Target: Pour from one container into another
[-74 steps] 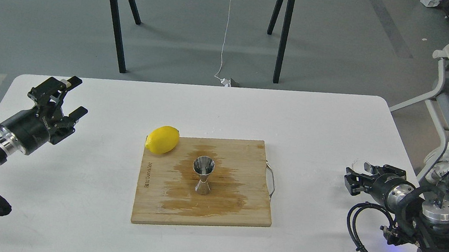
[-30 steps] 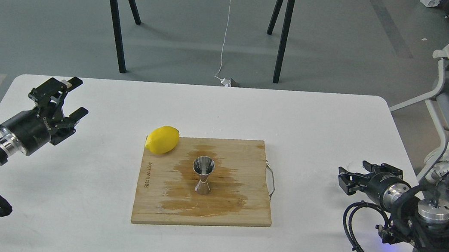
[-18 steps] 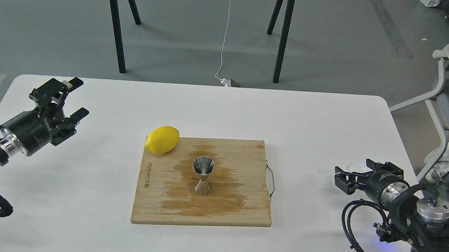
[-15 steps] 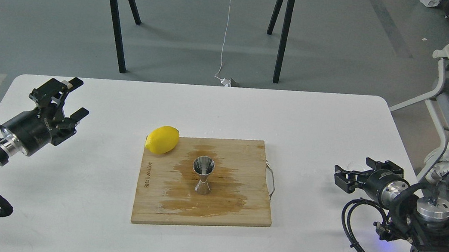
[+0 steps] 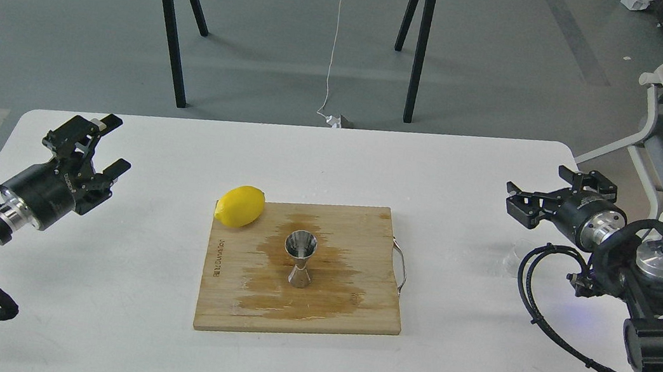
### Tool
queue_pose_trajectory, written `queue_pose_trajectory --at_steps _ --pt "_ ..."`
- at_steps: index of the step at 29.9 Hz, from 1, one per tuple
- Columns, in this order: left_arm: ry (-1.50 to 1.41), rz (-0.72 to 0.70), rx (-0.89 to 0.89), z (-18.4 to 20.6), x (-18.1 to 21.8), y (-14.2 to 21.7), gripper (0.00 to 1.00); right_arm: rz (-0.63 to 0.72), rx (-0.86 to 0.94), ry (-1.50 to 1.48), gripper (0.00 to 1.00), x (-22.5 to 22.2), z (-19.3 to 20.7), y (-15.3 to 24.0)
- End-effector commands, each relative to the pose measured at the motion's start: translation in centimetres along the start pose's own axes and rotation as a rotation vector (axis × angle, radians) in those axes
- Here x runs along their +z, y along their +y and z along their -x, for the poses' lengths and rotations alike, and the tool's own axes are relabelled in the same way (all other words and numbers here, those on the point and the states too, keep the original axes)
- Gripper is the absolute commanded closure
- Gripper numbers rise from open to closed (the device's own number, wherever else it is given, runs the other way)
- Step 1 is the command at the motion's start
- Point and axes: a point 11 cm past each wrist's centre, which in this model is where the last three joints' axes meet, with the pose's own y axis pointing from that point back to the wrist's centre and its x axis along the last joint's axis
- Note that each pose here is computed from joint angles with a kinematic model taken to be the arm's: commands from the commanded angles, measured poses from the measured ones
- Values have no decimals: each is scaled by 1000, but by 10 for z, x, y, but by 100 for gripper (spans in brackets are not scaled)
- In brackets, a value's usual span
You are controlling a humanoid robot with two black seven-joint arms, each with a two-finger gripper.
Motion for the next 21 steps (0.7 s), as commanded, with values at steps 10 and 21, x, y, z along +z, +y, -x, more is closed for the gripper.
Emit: queue_pose_trajectory --at_steps 10,21 --pt "7 46 -47 15 12 -9 1 -32 -347 468 2 -65 57 10" --pt "-7 69 -42 9 24 -8 1 -40 -352 442 2 -61 55 6"
